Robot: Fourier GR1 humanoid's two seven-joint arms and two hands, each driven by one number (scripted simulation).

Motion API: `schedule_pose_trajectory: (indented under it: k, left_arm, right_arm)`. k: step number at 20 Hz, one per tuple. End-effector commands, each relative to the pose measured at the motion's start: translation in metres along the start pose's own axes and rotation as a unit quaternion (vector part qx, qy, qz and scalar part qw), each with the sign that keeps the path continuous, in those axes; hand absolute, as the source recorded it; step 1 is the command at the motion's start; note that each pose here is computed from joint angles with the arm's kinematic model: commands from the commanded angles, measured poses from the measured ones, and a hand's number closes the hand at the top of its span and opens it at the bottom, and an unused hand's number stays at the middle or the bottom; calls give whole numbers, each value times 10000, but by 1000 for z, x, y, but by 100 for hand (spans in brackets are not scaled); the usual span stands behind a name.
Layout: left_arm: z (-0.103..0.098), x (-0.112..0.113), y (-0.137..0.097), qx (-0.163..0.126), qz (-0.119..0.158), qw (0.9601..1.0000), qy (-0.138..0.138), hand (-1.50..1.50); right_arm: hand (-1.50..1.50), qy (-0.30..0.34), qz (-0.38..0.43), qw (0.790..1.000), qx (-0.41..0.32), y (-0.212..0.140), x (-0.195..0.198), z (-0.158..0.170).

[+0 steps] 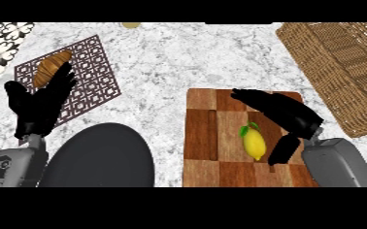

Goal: Pick the lemon from the cutting board and place it in the basket

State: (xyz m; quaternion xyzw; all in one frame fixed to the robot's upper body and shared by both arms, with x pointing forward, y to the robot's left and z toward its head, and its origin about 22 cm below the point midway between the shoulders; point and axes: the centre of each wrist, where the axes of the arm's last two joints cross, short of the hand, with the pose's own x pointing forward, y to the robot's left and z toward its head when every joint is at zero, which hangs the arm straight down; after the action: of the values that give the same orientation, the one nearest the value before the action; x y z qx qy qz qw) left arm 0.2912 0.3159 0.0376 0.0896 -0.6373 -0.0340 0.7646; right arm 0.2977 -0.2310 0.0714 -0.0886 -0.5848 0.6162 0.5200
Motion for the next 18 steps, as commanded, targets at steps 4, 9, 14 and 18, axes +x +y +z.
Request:
schedule_pose_trajectory:
  k: [4, 9, 14, 18]
  left_arm:
    - [1, 4, -8, -43, 22, 10000, -29, 0]
    - [7, 0, 23, 75, 50, 10000, 21, 0]
    - [5, 13, -21, 10, 54, 10000, -25, 0]
    - [0, -16, 2, 23, 37, 10000, 29, 0]
  right_arm:
    - [-150, -265, -215, 9992, 226, -1, -3, 16]
    - [-150, -446, -162, 9986, 251, 11, -2, 23]
    - [-150, -219, 130, 9995, 207, 32, -7, 3]
    - [-150, -88, 305, 9993, 212, 26, -13, -3]
